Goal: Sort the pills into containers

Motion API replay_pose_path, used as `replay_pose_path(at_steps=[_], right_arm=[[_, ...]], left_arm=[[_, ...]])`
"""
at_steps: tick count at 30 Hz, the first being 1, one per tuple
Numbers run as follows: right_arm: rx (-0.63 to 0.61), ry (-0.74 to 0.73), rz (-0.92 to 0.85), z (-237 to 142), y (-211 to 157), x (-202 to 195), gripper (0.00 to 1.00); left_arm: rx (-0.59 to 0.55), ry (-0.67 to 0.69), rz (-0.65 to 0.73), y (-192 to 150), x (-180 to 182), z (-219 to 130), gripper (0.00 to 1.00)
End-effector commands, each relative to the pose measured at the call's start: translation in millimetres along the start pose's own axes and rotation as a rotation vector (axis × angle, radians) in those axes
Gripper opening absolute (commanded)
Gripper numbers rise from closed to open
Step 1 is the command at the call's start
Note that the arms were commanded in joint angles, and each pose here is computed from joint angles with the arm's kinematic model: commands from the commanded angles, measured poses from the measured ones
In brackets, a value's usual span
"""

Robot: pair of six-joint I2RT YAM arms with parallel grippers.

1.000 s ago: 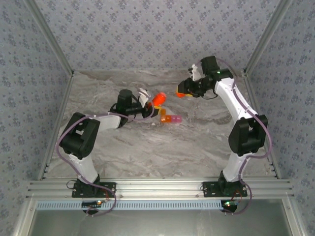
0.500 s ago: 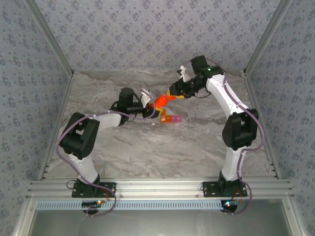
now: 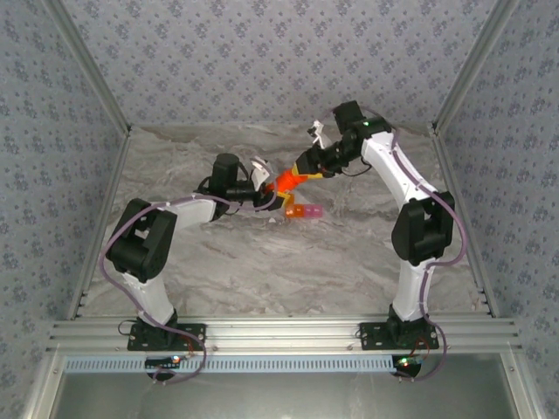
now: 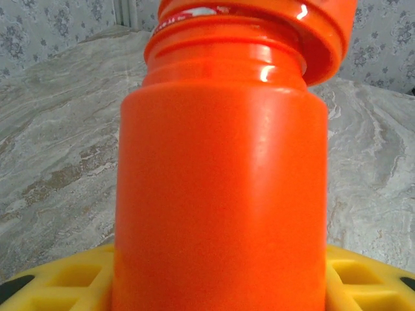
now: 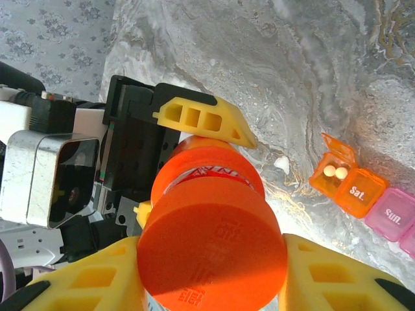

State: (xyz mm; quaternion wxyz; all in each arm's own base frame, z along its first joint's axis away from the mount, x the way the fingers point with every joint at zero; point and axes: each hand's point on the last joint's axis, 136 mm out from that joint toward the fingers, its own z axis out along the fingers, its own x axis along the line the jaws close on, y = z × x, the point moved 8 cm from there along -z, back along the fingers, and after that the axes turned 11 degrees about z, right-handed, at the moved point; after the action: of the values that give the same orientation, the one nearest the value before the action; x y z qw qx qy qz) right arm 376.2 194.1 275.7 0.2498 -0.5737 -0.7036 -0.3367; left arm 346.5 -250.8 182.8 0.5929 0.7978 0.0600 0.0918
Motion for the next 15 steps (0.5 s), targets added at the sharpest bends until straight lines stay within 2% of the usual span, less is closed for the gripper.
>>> replay_pose_path(at_steps=[1, 15], right_arm=[[0.043, 0.042, -0.025, 2.5, -4.5, 9.0, 0.45], [0.149, 0.155, -0.074, 3.3, -17.3, 14.7, 0.44]], left_arm=[[-0.053, -0.053, 0.077, 18.5, -3.4, 2.3, 0.0], [-0.072, -0.116, 0.168, 39.6, -14.4, -7.7, 0.0]])
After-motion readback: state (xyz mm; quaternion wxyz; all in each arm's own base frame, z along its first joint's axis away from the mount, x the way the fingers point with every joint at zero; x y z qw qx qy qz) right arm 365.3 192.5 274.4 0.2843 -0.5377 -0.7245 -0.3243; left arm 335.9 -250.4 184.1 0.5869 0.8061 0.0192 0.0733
